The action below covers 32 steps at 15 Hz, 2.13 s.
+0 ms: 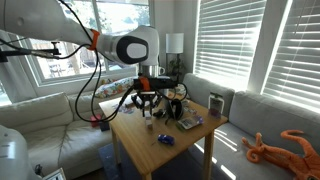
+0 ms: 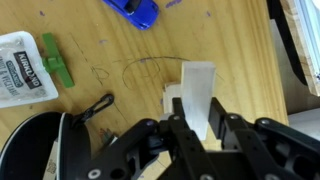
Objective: Stack the wooden block on the right
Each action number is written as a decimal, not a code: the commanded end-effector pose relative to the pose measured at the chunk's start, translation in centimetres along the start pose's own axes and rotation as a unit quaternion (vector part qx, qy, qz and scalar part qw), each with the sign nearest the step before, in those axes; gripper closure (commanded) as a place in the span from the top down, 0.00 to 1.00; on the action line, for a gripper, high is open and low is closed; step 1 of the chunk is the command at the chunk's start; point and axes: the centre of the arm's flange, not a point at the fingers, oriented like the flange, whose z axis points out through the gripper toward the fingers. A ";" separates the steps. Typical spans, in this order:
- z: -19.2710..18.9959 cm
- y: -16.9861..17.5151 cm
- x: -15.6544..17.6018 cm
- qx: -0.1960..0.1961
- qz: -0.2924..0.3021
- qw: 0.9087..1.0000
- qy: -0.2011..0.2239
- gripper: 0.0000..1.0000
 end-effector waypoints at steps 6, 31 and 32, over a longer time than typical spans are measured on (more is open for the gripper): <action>0.2 -0.3 -0.4 -0.029 -0.040 0.999 0.017 0.29; 3.7 -2.7 0.6 -0.061 -0.065 0.992 0.088 0.07; 3.6 -2.6 0.6 -0.065 -0.066 0.992 0.090 0.07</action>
